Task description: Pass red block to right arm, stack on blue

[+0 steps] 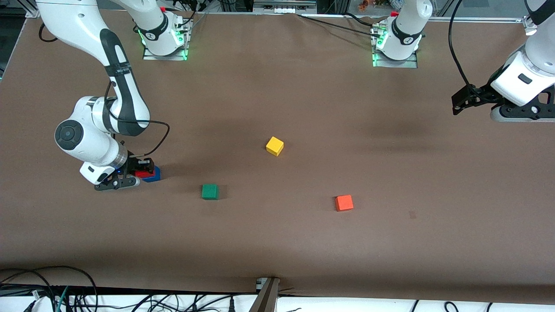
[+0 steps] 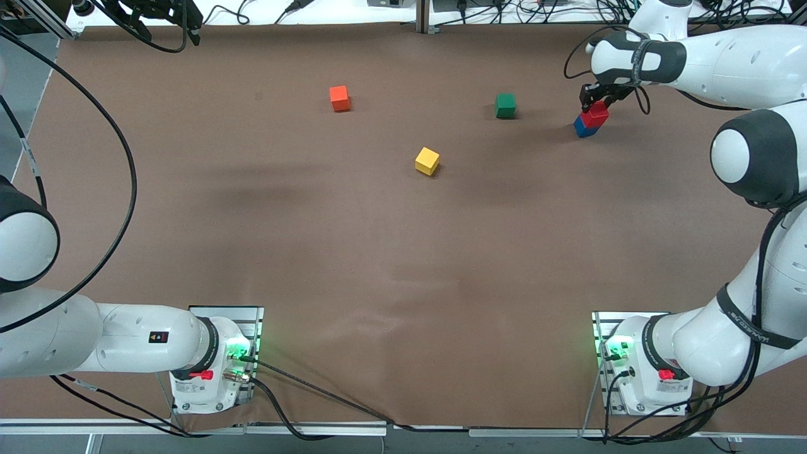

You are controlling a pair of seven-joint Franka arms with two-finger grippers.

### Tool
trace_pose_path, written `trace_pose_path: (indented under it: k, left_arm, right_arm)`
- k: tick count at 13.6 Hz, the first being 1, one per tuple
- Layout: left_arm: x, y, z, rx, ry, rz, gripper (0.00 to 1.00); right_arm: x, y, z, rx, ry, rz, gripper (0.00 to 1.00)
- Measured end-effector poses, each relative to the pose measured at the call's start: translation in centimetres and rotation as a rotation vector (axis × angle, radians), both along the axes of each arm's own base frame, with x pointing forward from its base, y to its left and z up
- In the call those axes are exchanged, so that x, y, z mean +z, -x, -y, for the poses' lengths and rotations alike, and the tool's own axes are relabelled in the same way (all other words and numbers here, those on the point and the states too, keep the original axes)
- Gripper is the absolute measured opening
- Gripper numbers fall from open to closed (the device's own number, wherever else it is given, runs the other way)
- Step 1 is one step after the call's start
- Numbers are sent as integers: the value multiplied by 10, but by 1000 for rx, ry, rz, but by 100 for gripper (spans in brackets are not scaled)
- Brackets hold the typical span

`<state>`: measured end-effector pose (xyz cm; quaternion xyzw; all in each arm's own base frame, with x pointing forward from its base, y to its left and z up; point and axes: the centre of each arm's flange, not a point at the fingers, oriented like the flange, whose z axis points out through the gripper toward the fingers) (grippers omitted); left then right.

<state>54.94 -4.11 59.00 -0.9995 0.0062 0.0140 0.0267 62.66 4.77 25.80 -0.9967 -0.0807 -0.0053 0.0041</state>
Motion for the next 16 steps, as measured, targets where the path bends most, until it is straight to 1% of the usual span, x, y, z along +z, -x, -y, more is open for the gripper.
trace_pose_path:
  k: [4,6,7,9,10,11,13,16]
  left_arm:
    - [0,0,0,0,0,0,100]
    - [0,0,0,0,0,0,100]
    - [0,0,0,0,0,0,100]
    - [0,0,0,0,0,0,100]
    - [0,0,0,0,0,0,100]
    - [0,0,0,0,0,0,100]
    - [0,0,0,0,0,0,100]
    - [0,0,1,-1,0,0,100]
  right_arm:
    - [0,0,1,-2,1,4,56]
    - [2,-1,1,-2,1,9,71]
    - [4,-3,2,-3,1,14,81]
    - [15,-7,5,-7,0,30,100]
    - [23,-9,7,-11,-3,30,100]
    - [34,-11,8,-11,-8,15,100]
    - [66,-16,4,-4,-27,-31,100]
    - [137,-23,6,4,-51,-96,100]
